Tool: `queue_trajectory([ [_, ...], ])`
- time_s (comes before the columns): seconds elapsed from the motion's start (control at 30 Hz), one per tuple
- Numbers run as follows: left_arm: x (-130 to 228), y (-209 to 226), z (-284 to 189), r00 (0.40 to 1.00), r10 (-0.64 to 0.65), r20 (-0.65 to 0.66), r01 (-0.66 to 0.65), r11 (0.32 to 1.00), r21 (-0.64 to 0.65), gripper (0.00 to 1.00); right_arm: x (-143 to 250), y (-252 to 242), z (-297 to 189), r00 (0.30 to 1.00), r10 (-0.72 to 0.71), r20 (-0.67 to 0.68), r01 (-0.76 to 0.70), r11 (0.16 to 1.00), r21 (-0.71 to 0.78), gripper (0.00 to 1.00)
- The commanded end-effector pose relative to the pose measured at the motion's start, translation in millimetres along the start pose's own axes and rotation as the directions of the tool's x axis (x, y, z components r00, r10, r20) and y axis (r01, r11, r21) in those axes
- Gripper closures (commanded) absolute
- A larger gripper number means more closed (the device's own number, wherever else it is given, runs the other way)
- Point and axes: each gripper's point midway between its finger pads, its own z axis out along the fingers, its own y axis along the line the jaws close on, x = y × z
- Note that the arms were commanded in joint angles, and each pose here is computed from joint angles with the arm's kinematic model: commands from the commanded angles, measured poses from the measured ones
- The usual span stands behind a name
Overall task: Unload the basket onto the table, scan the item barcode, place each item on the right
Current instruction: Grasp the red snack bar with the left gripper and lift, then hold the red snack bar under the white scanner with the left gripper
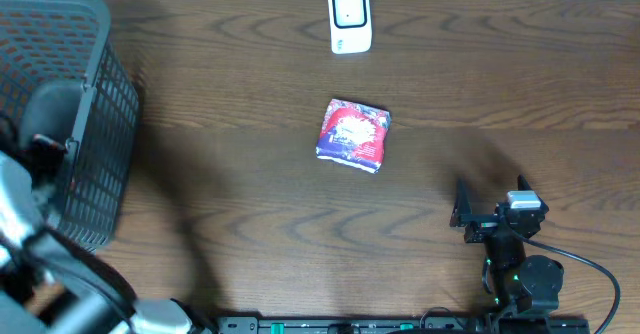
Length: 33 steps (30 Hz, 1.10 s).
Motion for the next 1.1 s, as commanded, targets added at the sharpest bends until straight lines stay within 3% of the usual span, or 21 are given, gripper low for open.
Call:
queue_trajectory([
  [0.0,-17,-70,-77,0.993,0.02,0.119,-0.061,0.933,0.355,0.93,0,0,0,1.0,0.017,0.005,-0.017,1.0,0.0,0.01],
  [0.13,-28,-104,-152,0.968,-0.088,0.237,-0.057,0.839,0.541,0.93,0,0,0,1.0,0.017,0.005,-0.017,1.0,0.0,0.01],
  [0.27,-14,-135,-213,0.944,-0.072,0.323,-0.169,0.735,0.656,0.93,0,0,0,1.0,0.017,0.005,-0.017,1.0,0.0,0.01],
  [0.43,32,-174,-254,0.928,0.039,0.371,-0.312,0.627,0.714,0.93,0,0,0,1.0,0.017,0.005,-0.017,1.0,0.0,0.01],
  [0.57,86,-211,-263,0.887,0.219,0.406,-0.459,0.509,0.728,0.93,0,0,0,1.0,0.017,0.005,-0.017,1.0,0.0,0.01],
  [0.67,131,-236,-266,0.773,0.389,0.5,-0.628,0.364,0.688,0.92,0,0,0,1.0,0.017,0.005,-0.017,1.0,0.0,0.01],
  [0.73,156,-245,-259,0.706,0.466,0.533,-0.695,0.311,0.648,0.93,0,0,0,1.0,0.018,0.006,-0.018,1.0,0.0,0.01],
  [1.07,250,-261,-185,0.45,0.759,0.471,-0.862,0.231,0.451,0.93,0,0,0,1.0,0.017,0.005,-0.017,1.0,0.0,0.01],
])
